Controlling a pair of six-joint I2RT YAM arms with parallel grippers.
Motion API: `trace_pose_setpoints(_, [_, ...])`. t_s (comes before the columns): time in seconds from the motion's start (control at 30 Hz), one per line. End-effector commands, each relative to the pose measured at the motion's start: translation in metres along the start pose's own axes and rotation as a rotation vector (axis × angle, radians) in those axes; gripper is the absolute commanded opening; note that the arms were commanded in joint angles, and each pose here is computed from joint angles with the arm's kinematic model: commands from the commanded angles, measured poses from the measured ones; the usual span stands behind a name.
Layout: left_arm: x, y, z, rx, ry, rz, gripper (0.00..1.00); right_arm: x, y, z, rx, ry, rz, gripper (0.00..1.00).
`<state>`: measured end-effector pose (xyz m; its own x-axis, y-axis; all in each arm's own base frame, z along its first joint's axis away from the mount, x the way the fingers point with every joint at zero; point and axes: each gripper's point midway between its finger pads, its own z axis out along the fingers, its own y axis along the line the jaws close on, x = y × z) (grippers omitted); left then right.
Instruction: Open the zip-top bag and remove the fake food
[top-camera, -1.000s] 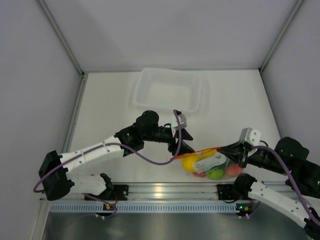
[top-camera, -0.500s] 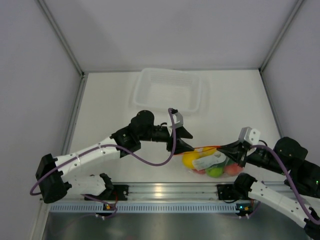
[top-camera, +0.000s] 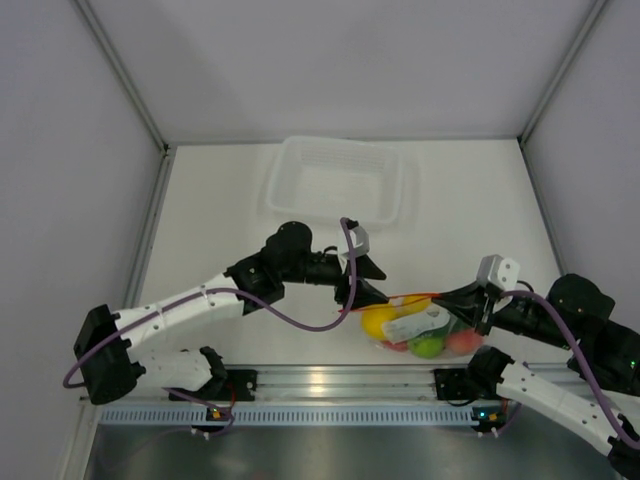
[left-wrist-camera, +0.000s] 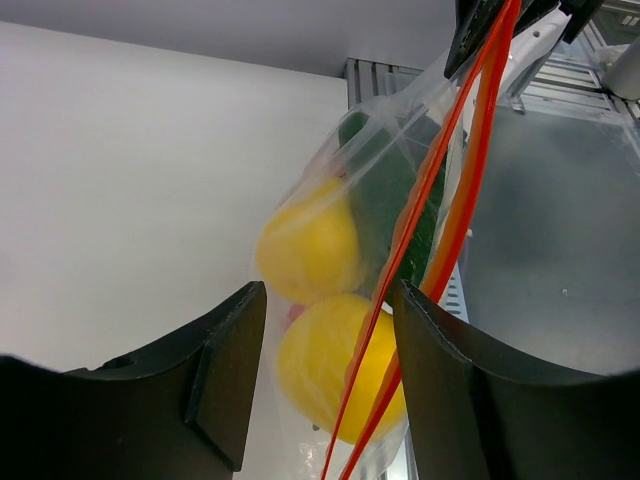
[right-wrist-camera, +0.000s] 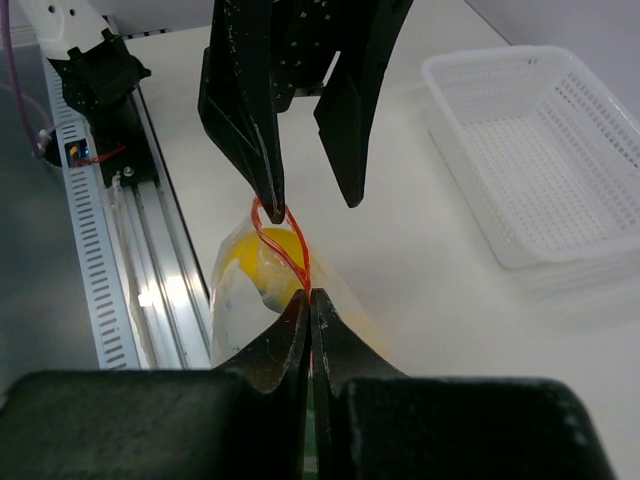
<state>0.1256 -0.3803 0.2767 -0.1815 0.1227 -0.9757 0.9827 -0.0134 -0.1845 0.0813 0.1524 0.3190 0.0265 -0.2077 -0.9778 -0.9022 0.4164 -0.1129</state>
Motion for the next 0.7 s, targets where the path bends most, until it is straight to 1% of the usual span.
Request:
trace_pose_setpoints(0.0, [-0.010, -0.007, 0.004, 0.052, -0.042, 0.036, 0.58, -0.034, 0.002, -0.001, -0.018, -0.141, -0.030, 0.00])
trace_pose_setpoints(0.13, [-0.002, -0.012, 0.009, 0.082, -0.024, 0.024, 0.55, -0.036, 0.000, 0.001, -0.007, -0.150, -0.031, 0.00])
trace_pose_setpoints(0.17, [0.000, -0.011, 0.011, 0.082, -0.019, 0.019, 0.51, -0.037, -0.001, 0.001, -0.002, -0.152, -0.031, 0.00])
trace_pose_setpoints(0.2, [0.001, -0.013, 0.012, 0.086, -0.016, 0.019, 0.35, -0.037, -0.002, 0.002, -0.001, -0.153, -0.030, 0.00])
trace_pose_setpoints(0.27, [0.002, -0.011, 0.013, 0.074, -0.015, 0.016, 0.19, -0.037, -0.003, 0.002, 0.009, -0.152, -0.029, 0.00])
trace_pose_setpoints(0.3, [0.000, -0.009, 0.012, 0.062, -0.022, 0.020, 0.01, -0.037, -0.004, 0.002, 0.013, -0.150, -0.028, 0.00])
trace_pose_setpoints(0.4, [-0.010, 0.007, 0.007, -0.057, -0.056, 0.024, 0.00, -0.034, -0.013, 0.004, 0.063, -0.137, -0.013, 0.00])
trace_pose_setpoints(0.43, [-0.017, 0.026, 0.003, -0.178, -0.082, 0.024, 0.00, -0.034, -0.017, 0.005, 0.088, -0.145, -0.005, 0.00])
trace_pose_setpoints(0.47, [-0.022, 0.035, -0.002, -0.241, -0.101, 0.014, 0.00, -0.033, -0.029, 0.005, 0.158, -0.140, 0.011, 0.00])
trace_pose_setpoints(0.5, [-0.033, 0.042, -0.009, -0.300, -0.133, 0.013, 0.00, -0.032, -0.035, 0.007, 0.188, -0.134, 0.026, 0.00])
trace_pose_setpoints(0.57, [-0.042, 0.064, -0.025, -0.467, -0.166, -0.017, 0.00, -0.033, -0.051, 0.007, 0.274, -0.130, 0.047, 0.11])
trace_pose_setpoints(0.6, [-0.055, 0.067, -0.033, -0.509, -0.198, -0.021, 0.00, -0.035, -0.056, 0.012, 0.298, -0.116, 0.069, 0.12])
trace_pose_setpoints(0.63, [-0.059, 0.070, -0.037, -0.543, -0.206, -0.042, 0.00, -0.035, -0.065, 0.011, 0.351, -0.111, 0.083, 0.16])
trace_pose_setpoints(0.67, [-0.059, 0.079, -0.046, -0.618, -0.206, -0.061, 0.00, -0.037, -0.071, 0.012, 0.386, -0.110, 0.101, 0.27])
